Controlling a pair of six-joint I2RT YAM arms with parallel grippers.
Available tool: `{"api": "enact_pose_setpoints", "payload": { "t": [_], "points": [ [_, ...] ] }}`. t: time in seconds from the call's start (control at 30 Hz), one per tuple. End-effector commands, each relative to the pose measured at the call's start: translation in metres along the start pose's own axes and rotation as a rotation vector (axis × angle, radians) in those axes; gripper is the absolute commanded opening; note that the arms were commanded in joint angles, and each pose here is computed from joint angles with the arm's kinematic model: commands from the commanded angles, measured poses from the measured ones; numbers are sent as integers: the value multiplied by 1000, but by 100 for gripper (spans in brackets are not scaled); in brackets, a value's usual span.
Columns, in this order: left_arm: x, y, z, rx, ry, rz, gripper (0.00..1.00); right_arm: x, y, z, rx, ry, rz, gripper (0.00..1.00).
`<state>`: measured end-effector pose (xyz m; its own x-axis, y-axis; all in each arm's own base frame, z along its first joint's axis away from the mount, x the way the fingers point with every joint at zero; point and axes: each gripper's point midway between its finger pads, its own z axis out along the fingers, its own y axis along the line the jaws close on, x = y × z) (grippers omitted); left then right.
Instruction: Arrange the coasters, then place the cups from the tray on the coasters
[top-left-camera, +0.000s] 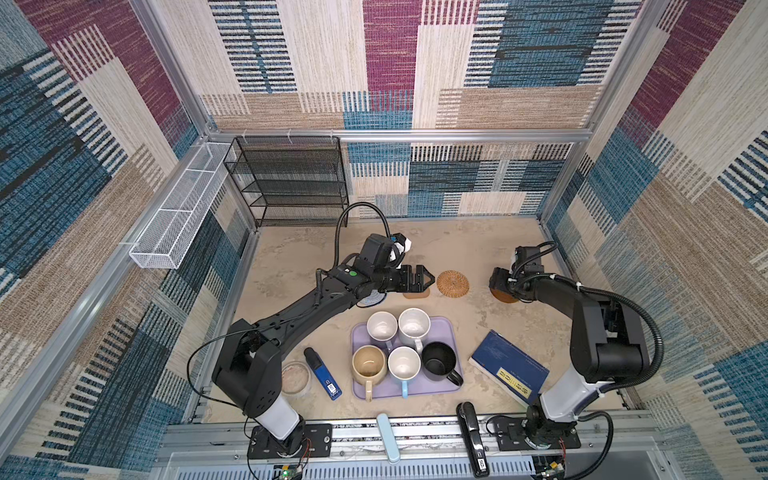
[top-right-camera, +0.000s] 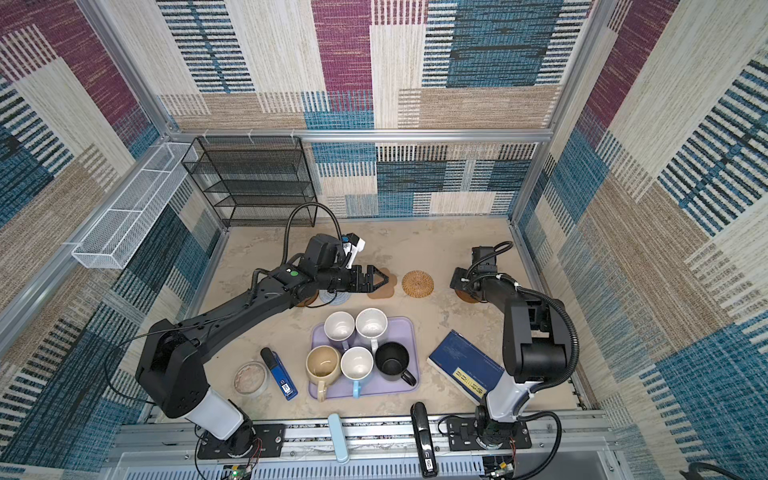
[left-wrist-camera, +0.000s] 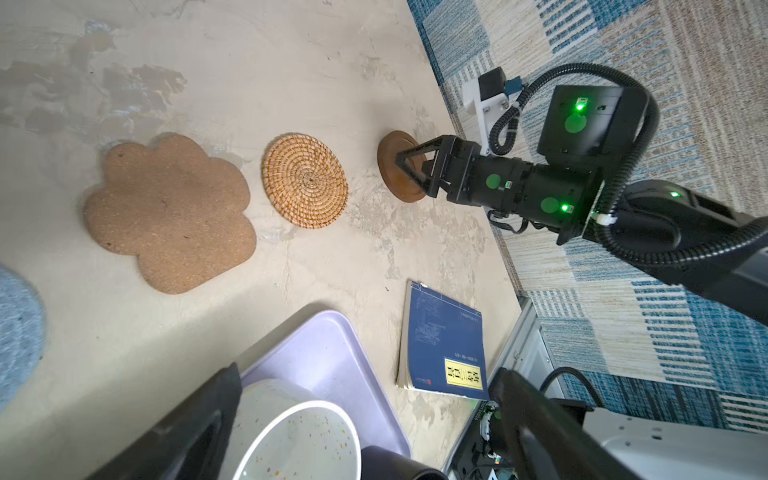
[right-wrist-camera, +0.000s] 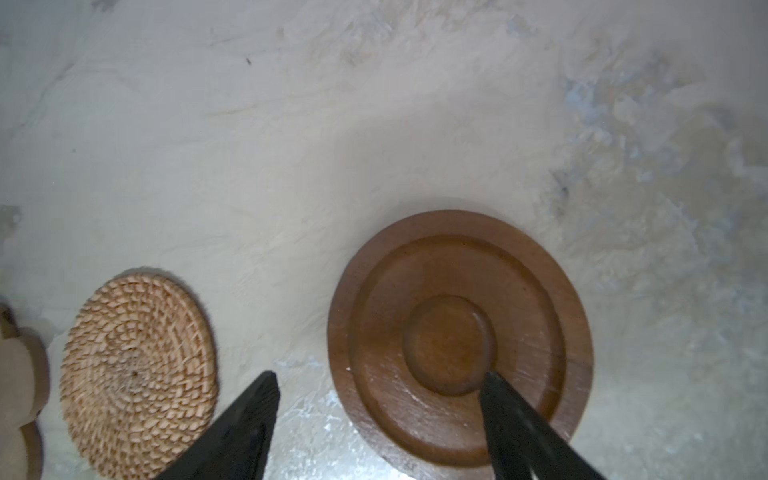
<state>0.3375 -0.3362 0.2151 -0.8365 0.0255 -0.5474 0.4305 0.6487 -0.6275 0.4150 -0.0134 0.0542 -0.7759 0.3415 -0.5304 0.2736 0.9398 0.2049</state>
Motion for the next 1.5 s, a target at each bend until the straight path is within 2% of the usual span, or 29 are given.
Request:
{"api": "enact_pose_setpoints", "payload": {
  "t": [0.0,0.07,0.27,0.4,0.57,1.1,1.47],
  "points": [
    [-2,-5,2,22,3,0,100,-3,8,6,-40,-1,-17,67],
    [0,-1,5,12,6,-5,100,0,11,10,-55,17,-18,63],
    [2,6,3,-15,-8,-12,100,9,15,15,-78,51,-19,60],
    [2,1,3,11,-3,-16,100,16,21,20,-97,82,-31,56],
    [5,12,-2,-51,-10,-1,100,19,37,23,-141,101,-63,52],
    [11,26,-11,-105,-28,-10,100,27,68,30,-208,127,-113,48],
    [10,27,-22,-128,-49,-13,100,8,74,17,-206,60,-130,49]
  ]
}}
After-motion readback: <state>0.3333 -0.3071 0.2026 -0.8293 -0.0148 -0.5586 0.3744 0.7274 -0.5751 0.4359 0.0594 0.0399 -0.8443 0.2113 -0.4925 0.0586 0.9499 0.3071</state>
